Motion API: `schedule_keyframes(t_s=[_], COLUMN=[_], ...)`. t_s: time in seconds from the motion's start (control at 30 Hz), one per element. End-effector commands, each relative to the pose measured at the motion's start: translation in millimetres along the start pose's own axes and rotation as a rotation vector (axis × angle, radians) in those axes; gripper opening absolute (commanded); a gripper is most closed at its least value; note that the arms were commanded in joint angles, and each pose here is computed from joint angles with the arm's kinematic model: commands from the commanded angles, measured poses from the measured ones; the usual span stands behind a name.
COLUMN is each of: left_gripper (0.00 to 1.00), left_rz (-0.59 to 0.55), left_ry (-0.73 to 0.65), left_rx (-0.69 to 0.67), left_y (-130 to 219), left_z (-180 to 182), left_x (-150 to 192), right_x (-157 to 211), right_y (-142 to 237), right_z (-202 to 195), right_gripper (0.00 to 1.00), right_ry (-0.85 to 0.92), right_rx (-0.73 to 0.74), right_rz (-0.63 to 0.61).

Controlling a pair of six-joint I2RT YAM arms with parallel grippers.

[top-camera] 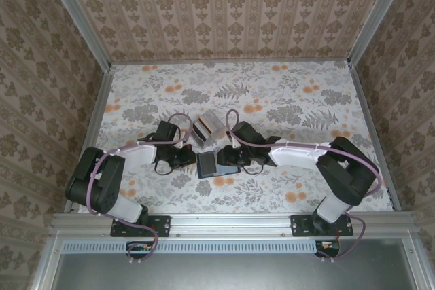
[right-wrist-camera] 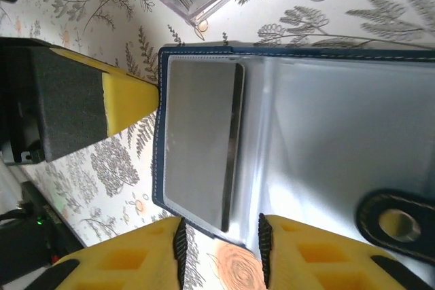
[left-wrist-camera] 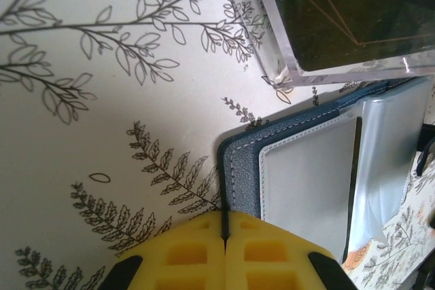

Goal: Put the credit cards into the card holder

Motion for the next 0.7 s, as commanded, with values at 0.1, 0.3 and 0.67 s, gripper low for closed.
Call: schedule_keyframes(t_s=[0.1, 0.3, 0.67], left_gripper=[0.04, 0.05, 0.04], left_rz=[0.032, 0.041, 0.032], left_ry=[-0.038, -0.046, -0.035], left_rx=[-0.046, -0.043, -0.028], left_y=[0.1, -1.0, -3.5], left_z=[-1.2, -1.9, -1.3], left_x=[2.6, 2.8, 4.6], right_x=[9.1, 12.2, 15.8], right_y=[8.1, -0.5, -14.8], right_z=[-33.6, -41.2, -34.2], right_gripper=[0.47, 0.47, 0.31], right_ry=[0.015, -0.005, -0.003], right_rx=[0.202, 0.22, 0.189], right_rz=[-0.014, 0.002, 0.026])
Point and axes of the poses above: each hand's point on the last joint's axis, 136 mm out from that joint toward the fingers, its own y axis back along the fingers, its own z axis along the line the jaws close on, x = y × z, the point moved 6 cm from there along y, back along the fingers, and after that the axes turned 14 degrees about -y, right-handed, at the moved point
